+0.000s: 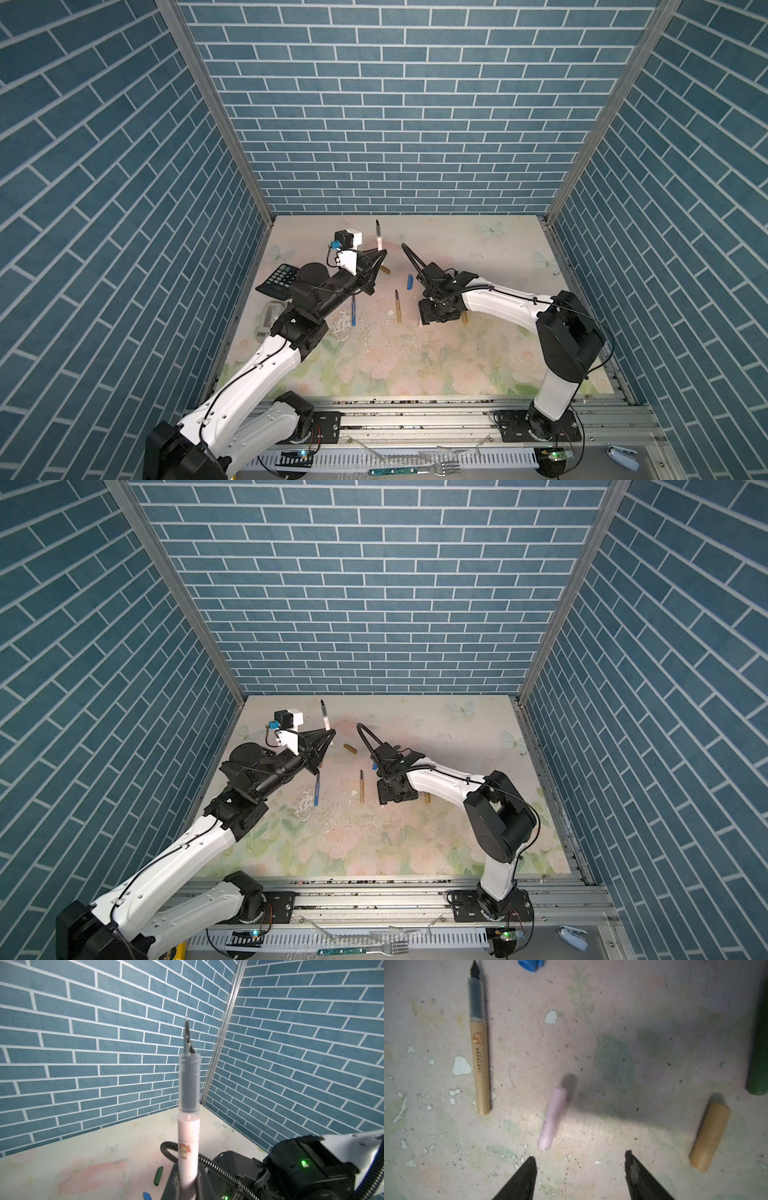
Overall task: Insert the pens into the pen caps
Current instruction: 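Hold the pen upright in the left gripper while the right gripper reaches the pink cap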
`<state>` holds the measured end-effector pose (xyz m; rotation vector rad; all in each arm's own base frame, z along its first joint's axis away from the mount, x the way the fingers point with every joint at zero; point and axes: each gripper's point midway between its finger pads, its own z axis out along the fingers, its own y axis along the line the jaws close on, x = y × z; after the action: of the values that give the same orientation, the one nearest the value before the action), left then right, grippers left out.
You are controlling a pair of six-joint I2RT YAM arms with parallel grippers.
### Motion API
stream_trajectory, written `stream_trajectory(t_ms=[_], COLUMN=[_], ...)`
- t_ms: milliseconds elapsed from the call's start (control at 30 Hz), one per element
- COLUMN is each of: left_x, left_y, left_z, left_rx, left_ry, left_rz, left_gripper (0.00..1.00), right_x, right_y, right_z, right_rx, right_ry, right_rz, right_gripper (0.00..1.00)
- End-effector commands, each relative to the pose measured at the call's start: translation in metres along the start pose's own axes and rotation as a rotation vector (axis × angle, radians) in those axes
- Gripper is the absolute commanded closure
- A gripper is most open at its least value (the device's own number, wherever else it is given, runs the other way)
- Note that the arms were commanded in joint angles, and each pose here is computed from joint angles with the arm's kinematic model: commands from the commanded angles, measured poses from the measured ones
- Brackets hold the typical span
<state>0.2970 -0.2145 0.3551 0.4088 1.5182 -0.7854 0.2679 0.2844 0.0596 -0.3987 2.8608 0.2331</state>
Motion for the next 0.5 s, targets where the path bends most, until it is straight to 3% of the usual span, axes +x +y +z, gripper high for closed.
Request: stream_trajectory(t_ms=[0, 467], left_x=[-0.005, -0.003], left_y=[-0.001, -0.003], left_z=[0.003, 0.006], left_rx=[0.004, 0.02], left_ry=[-0.017, 0.002], left_rz=[-0.013, -0.044], left_gripper=[1.0, 1.0], right_x=[-0.01, -0.018], right_y=[0.008, 0.016], right_z=[-0.002, 0.017], right_rx=[-0.011, -0.02], right_ry=[-0.009, 0.03], right_rz=[-0.002, 0.174], right_gripper=[0.42, 0.62])
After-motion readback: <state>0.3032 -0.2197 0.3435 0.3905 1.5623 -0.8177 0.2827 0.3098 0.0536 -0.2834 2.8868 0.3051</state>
